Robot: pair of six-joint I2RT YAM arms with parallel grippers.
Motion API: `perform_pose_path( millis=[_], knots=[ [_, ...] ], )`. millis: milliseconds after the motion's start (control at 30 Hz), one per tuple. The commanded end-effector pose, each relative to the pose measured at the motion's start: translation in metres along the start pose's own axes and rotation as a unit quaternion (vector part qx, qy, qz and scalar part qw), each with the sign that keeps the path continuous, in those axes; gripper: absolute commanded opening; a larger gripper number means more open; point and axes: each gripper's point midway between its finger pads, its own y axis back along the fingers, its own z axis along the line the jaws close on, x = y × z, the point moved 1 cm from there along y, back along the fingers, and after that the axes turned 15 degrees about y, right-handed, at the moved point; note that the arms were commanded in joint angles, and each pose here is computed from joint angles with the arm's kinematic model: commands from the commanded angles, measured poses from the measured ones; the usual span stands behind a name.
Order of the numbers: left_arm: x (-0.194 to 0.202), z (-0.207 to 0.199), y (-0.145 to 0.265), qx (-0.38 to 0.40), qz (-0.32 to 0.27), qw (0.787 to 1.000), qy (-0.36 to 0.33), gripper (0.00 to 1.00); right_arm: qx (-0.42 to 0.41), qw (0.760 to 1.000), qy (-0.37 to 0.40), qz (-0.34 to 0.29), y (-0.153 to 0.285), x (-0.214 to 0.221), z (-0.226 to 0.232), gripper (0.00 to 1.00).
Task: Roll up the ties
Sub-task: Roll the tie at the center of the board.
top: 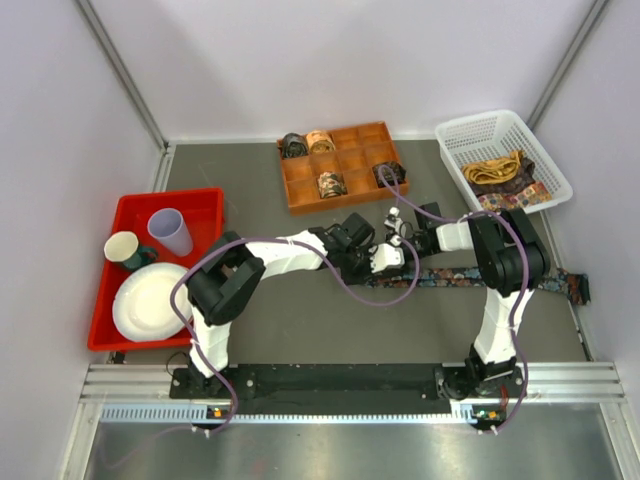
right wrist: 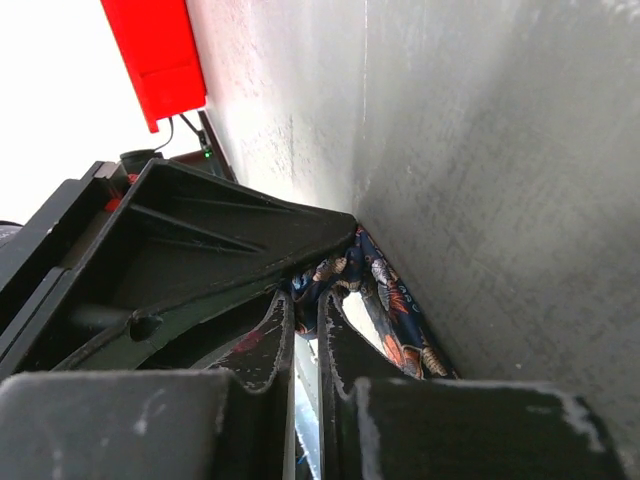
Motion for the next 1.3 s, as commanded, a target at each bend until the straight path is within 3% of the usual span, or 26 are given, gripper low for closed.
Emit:
perform_pose_path(
  millis=[0,67,200,267,300,367,400,433,567,833,933,1267],
  knots=[
    [0.072,-0.006,-0.013,0.005,0.121,0.992,0.038,0.27,0.005,1.000,0.016,0.018,-0.009,0.010,-0.004,0.00],
    [0.067,-0.007,-0.012,0.010,0.106,0.994,0.040,0.42,0.035,0.999,0.017,0.021,-0.007,0.014,-0.014,0.00],
    [0.057,-0.010,-0.009,0.041,0.047,0.996,0.060,0.54,0.068,0.997,0.015,0.027,-0.006,0.017,-0.029,0.00],
    [0.032,-0.006,-0.001,0.072,-0.031,0.994,0.072,0.57,0.082,0.996,0.012,0.030,-0.005,0.019,-0.035,0.00],
    [0.039,-0.007,0.000,0.082,-0.045,0.992,0.084,0.60,0.088,0.996,0.012,0.032,-0.005,0.020,-0.037,0.00],
    [0.011,0.006,0.013,0.100,-0.140,0.981,0.090,0.64,0.099,0.994,0.009,0.032,-0.003,0.021,-0.043,0.00],
    [0.017,0.005,0.012,0.105,-0.154,0.978,0.097,0.71,0.107,0.994,0.006,0.032,-0.002,0.021,-0.046,0.00],
    [0.015,0.008,0.015,0.108,-0.173,0.974,0.102,0.72,0.115,0.993,0.002,0.033,-0.001,0.021,-0.050,0.00],
    [0.006,-0.003,0.011,0.146,-0.234,0.959,0.059,0.72,0.139,0.990,-0.012,0.029,0.002,0.016,-0.059,0.00],
    [0.009,-0.022,-0.003,0.172,-0.258,0.950,0.024,0.71,0.188,0.981,-0.024,0.031,0.011,0.012,-0.071,0.00],
    [0.006,-0.018,-0.010,0.165,-0.267,0.948,0.052,0.71,0.205,0.978,-0.026,0.038,0.014,0.015,-0.075,0.00],
    [0.023,-0.017,-0.027,0.163,-0.258,0.950,0.069,0.52,0.225,0.973,-0.036,0.044,0.020,0.018,-0.085,0.00]
  ],
)
